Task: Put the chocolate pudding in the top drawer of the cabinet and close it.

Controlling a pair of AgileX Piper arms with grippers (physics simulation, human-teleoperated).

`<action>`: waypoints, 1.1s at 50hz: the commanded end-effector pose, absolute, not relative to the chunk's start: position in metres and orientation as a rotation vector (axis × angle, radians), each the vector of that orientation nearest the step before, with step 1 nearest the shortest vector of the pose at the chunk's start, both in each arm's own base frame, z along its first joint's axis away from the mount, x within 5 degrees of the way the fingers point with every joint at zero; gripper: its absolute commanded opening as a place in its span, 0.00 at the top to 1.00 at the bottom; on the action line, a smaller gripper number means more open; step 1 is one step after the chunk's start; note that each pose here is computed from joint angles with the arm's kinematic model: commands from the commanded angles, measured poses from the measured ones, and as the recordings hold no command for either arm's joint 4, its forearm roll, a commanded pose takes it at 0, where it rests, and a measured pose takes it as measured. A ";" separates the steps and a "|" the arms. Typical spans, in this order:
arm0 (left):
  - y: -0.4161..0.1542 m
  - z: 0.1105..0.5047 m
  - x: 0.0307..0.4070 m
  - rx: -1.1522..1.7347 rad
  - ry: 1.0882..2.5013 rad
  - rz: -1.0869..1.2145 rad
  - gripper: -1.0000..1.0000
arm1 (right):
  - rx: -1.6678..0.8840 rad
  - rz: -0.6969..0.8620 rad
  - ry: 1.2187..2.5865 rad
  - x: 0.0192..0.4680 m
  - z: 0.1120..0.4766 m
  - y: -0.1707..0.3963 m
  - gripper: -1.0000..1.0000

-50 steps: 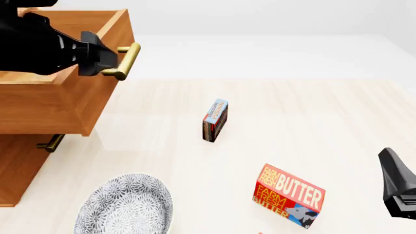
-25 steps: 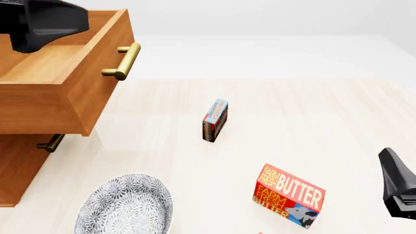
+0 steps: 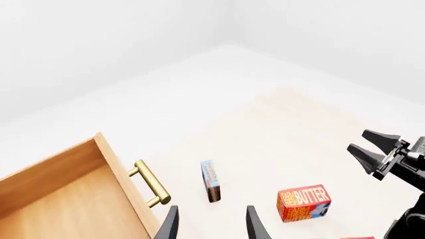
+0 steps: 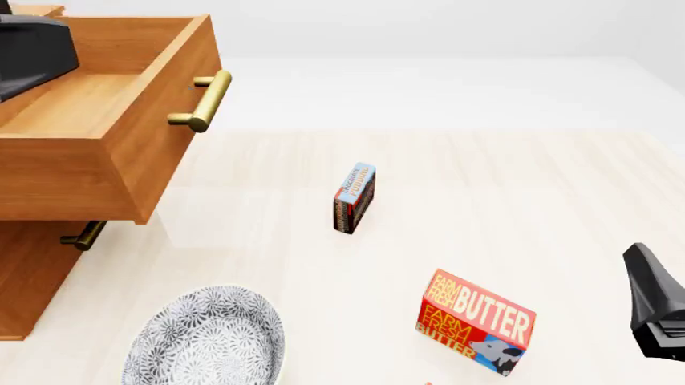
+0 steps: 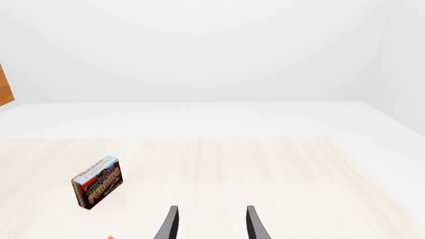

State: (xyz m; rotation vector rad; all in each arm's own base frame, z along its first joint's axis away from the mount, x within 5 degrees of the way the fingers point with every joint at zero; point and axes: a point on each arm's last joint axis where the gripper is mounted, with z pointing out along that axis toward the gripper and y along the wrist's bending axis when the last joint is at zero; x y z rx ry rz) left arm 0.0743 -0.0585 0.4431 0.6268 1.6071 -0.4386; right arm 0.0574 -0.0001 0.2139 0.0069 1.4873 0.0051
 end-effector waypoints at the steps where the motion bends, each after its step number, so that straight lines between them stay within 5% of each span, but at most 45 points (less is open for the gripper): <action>1: -0.056 0.423 0.062 0.694 1.519 -0.464 0.00 | 0.007 0.005 1.487 0.057 0.214 0.000 0.00; 55: -0.123 0.299 0.063 0.933 1.457 -0.793 0.00 | 0.007 0.005 1.487 0.057 0.214 0.000 0.00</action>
